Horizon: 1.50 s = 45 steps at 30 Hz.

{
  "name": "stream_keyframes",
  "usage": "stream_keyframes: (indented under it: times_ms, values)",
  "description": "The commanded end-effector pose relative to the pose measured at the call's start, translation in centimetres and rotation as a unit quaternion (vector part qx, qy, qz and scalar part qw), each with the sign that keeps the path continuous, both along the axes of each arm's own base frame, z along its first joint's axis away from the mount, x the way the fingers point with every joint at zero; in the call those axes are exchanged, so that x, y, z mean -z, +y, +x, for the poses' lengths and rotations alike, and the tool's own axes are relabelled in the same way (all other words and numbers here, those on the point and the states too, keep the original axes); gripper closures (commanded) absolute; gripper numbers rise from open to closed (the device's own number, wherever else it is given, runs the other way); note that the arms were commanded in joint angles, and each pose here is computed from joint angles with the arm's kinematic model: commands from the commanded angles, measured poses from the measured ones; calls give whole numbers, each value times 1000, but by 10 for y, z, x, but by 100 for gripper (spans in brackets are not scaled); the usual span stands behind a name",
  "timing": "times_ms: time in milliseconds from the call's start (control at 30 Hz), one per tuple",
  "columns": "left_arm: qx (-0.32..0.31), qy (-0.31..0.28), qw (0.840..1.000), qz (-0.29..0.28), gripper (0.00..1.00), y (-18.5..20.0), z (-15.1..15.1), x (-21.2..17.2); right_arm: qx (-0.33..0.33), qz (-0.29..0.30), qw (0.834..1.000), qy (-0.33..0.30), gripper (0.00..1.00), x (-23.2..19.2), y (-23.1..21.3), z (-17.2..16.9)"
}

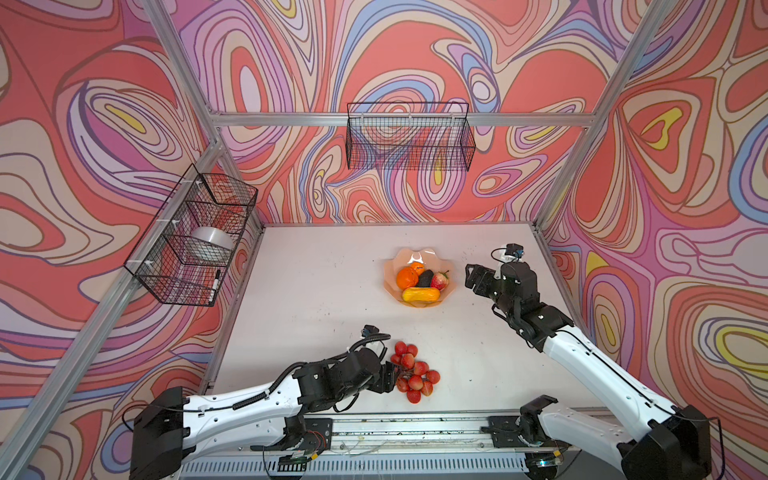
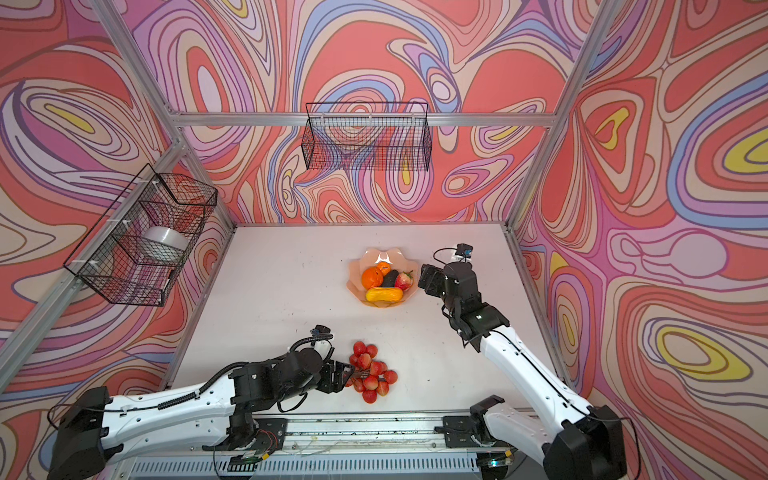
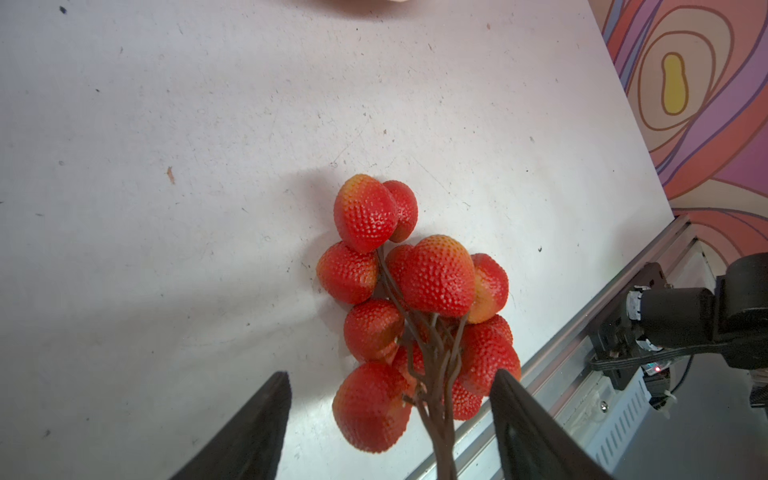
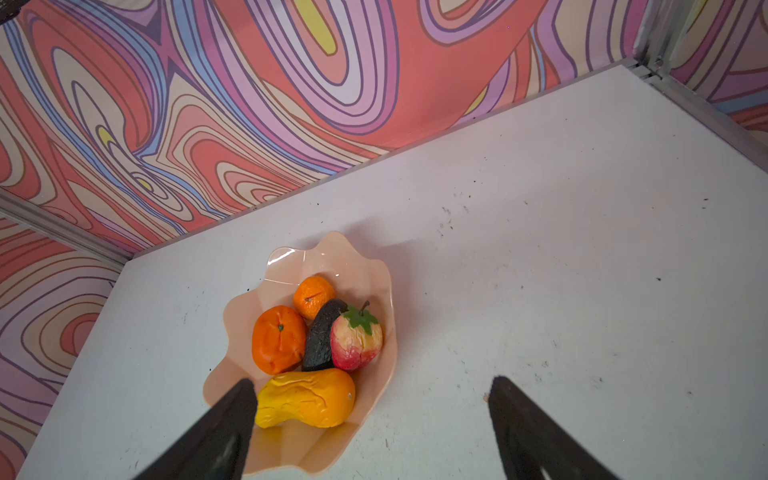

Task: Place and organize the fake fruits in the fruit bowl
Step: 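Grasp the strawberry bunch stem with the left gripper while the right arm withdraws, then lay the strawberry bunch on top of the bowl fruit and release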

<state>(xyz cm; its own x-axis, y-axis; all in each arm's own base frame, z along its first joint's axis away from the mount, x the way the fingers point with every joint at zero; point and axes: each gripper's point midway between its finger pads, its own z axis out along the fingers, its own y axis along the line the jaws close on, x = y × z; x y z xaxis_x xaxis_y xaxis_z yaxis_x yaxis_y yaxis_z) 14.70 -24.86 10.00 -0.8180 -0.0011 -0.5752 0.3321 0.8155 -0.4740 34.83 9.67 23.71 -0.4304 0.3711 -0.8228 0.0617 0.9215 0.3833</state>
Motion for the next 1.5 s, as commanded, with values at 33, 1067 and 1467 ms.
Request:
stream_keyframes:
  times_ms: [33, 1067, 1467]
  values:
    - [-15, -2, 999, -30, 32, -15, 8, -11, 21, -16, 1000, 1, 5, 6, -14, -9]
    - [1, -41, 995, -96, 100, -45, 32, -103, 34, -50, 998, 5, 2, 12, -31, -32]
    - [62, -143, 973, -172, 100, -73, 137, -209, 48, -27, 998, 16, 2, 15, -43, -60]
